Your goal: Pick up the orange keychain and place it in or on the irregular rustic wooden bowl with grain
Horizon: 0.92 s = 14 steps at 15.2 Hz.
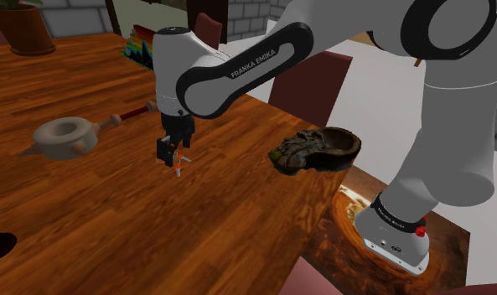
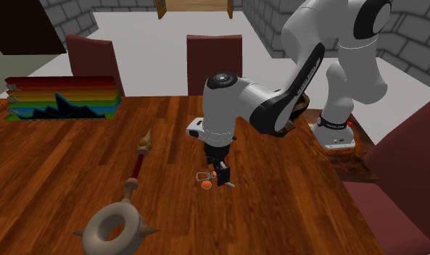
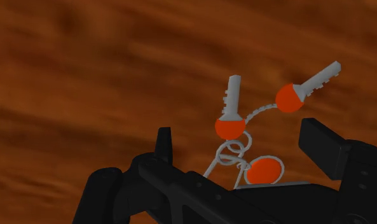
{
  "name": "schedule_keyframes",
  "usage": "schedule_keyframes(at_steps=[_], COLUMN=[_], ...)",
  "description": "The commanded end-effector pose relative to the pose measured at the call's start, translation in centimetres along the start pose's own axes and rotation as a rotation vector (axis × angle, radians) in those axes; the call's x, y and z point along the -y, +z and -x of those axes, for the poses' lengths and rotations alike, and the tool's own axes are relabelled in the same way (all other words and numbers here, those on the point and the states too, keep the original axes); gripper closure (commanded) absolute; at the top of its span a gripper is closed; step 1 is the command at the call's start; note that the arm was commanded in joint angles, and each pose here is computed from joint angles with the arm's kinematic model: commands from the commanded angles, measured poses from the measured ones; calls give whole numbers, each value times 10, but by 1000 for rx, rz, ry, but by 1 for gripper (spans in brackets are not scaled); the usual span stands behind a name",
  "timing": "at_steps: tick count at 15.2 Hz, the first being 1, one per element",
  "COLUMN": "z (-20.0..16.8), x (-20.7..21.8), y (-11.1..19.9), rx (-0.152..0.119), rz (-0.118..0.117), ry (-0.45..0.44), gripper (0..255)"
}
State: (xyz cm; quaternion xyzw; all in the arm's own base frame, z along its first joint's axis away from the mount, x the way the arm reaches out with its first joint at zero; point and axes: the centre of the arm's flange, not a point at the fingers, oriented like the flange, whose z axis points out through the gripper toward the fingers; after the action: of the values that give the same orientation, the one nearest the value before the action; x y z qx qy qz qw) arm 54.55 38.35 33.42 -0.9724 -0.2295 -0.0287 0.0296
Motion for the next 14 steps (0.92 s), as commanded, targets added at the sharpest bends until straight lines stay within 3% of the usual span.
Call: schedule_keyframes(at_steps=[1,2,11,14], z=[0,0,0,-1], x=[0,0,0,1], y=[0,0,0,-16], rx=[0,0,0,0], rz=[0,0,0,0], ry=[0,0,0,0], gripper=[0,255,255,255])
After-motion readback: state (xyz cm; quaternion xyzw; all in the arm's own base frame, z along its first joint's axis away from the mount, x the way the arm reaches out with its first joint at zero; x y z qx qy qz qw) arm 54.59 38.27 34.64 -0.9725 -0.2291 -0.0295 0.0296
